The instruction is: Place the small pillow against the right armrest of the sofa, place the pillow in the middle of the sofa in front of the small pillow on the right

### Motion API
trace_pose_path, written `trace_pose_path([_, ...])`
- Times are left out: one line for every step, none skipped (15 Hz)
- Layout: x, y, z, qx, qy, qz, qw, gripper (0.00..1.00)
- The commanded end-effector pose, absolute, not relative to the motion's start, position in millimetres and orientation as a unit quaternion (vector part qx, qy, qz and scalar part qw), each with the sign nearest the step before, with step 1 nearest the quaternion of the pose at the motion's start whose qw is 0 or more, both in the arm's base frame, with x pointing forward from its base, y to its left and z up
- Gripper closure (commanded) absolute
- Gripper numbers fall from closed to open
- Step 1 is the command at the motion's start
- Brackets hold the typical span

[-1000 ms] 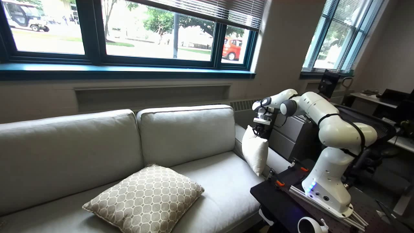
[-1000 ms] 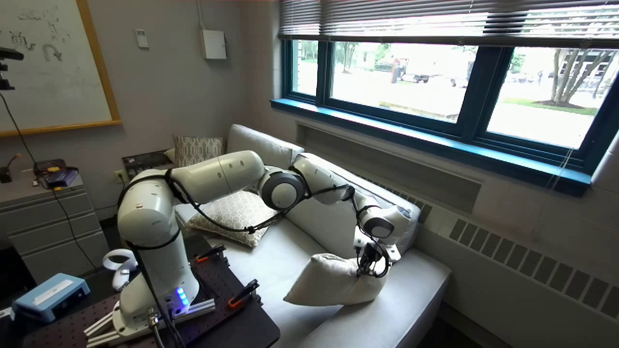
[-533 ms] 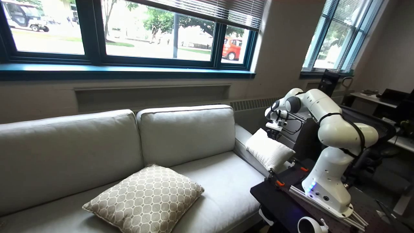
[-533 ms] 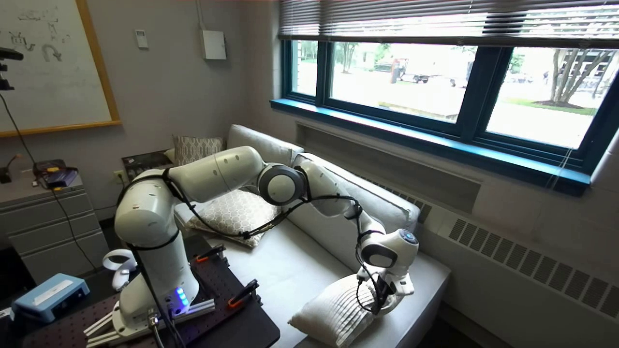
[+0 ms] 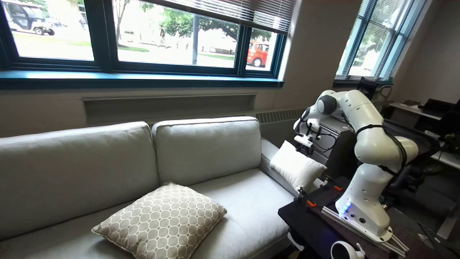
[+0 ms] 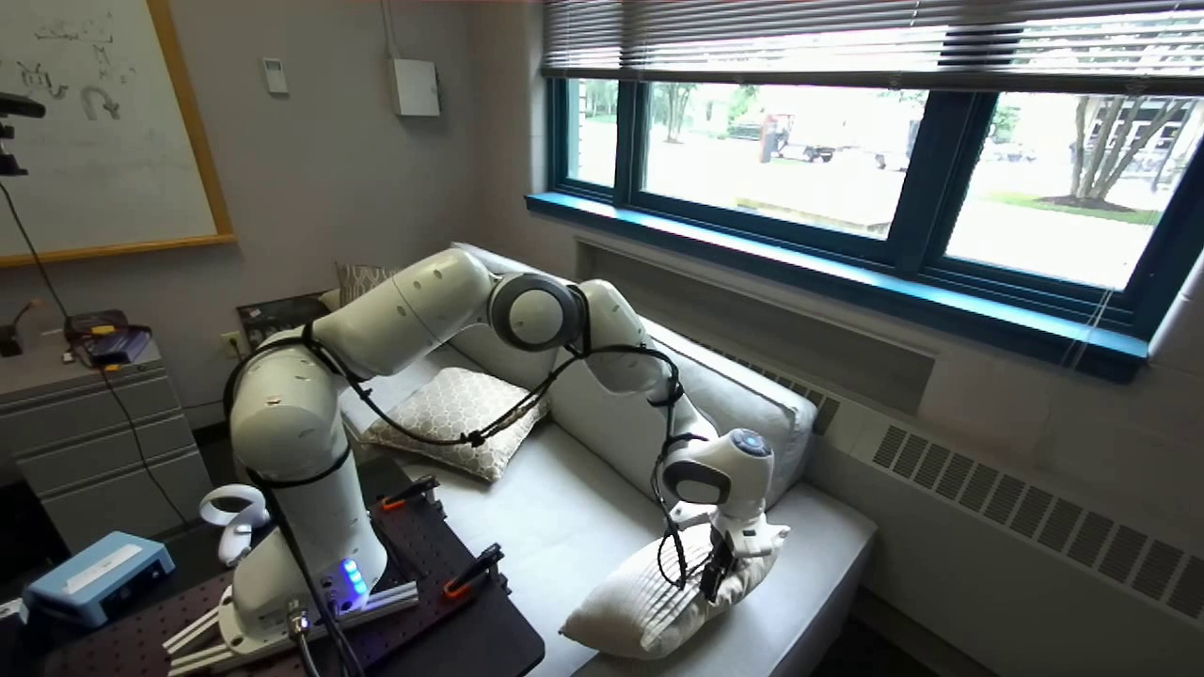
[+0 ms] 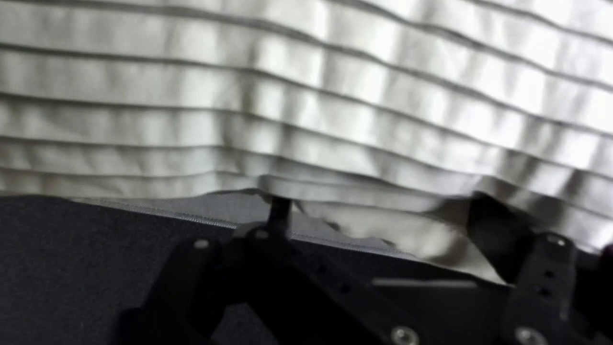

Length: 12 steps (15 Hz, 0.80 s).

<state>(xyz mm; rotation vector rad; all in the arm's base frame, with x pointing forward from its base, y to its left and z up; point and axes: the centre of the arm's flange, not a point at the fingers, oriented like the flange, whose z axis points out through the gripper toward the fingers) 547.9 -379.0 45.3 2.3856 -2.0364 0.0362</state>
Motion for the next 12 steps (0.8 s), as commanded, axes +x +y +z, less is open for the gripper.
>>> trace_pose_path([535.5,-314.9,90.4,0.754,-0.657,0.028,0.0,0.0])
trace_pose_path([537.5,-303.0,97.3,0.755,-0.655,0.033,0.001,0.0])
trace_pose_path([538.8,-289.4,105.7,0.755,-0.654,0.039,0.003,0.0])
trace_pose_path([540.4,-278.1,112.6,0.755,-0.654,0.045,0.005,0.0])
trace_pose_path([541.2,-266.0,120.3,0.756,-0.653,0.051,0.008,0.0])
trace_pose_path([542.2,-256.0,127.1,0.755,-0.653,0.057,0.009,0.0])
trace_pose_path([542.2,-245.9,135.4,0.755,-0.653,0.064,0.01,0.0])
trace_pose_path([542.9,-236.7,142.4,0.754,-0.653,0.07,0.011,0.0])
trace_pose_path([543.1,-229.1,149.2,0.754,-0.653,0.076,0.014,0.0])
trace_pose_path([543.4,-222.8,154.0,0.754,-0.652,0.08,0.015,0.0])
trace_pose_path([544.1,-217.1,157.2,0.754,-0.652,0.082,0.014,0.0])
trace_pose_path([544.6,-211.8,160.2,0.755,-0.65,0.084,0.012,0.0])
